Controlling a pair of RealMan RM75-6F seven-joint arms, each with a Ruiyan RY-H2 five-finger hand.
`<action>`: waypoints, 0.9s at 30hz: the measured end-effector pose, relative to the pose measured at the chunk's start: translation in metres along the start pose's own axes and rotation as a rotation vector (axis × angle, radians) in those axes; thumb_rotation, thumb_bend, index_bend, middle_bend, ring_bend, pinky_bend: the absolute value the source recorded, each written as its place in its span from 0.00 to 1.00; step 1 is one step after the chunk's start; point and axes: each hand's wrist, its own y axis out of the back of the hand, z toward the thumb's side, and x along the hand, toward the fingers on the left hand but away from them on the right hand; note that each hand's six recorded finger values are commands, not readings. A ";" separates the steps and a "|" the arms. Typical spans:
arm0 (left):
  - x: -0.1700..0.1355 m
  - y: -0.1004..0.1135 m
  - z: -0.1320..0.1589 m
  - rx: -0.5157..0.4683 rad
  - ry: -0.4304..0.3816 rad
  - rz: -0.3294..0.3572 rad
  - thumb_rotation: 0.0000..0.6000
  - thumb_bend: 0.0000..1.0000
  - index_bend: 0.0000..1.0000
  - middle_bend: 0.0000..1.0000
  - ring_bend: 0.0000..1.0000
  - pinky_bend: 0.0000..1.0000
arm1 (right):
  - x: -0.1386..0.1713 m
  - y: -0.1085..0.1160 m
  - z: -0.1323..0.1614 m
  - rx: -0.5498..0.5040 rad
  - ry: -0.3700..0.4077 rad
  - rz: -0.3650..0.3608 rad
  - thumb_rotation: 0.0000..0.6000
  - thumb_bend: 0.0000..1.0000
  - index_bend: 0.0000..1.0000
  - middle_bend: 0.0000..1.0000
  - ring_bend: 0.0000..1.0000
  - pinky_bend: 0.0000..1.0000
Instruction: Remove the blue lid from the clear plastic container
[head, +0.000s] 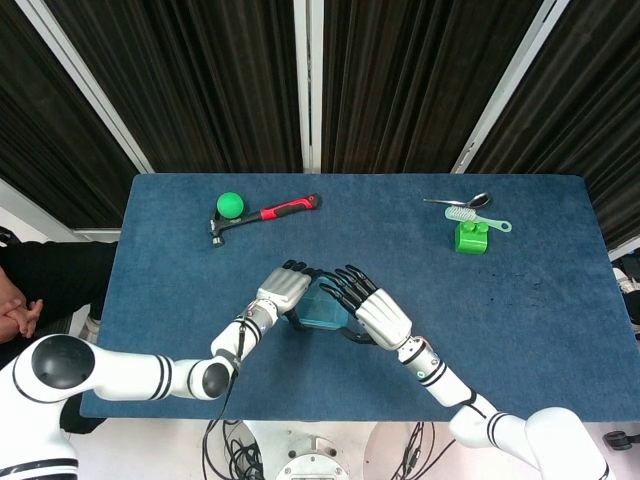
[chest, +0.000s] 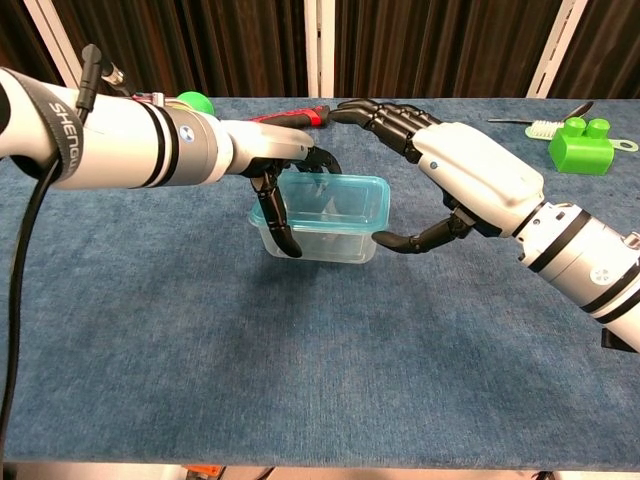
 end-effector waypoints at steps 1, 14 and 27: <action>0.000 0.000 0.000 0.001 -0.001 0.000 1.00 0.00 0.18 0.19 0.06 0.05 | 0.000 0.000 0.000 -0.001 0.001 -0.001 1.00 0.21 0.00 0.00 0.00 0.00; 0.000 0.000 -0.001 -0.008 -0.005 0.001 1.00 0.00 0.15 0.17 0.06 0.05 | 0.000 0.000 0.001 0.010 0.010 -0.009 1.00 0.36 0.03 0.05 0.00 0.00; -0.008 0.003 0.000 -0.027 -0.034 0.008 1.00 0.00 0.01 0.06 0.01 0.05 | 0.000 -0.004 0.004 0.044 0.018 -0.011 1.00 0.54 0.33 0.13 0.00 0.00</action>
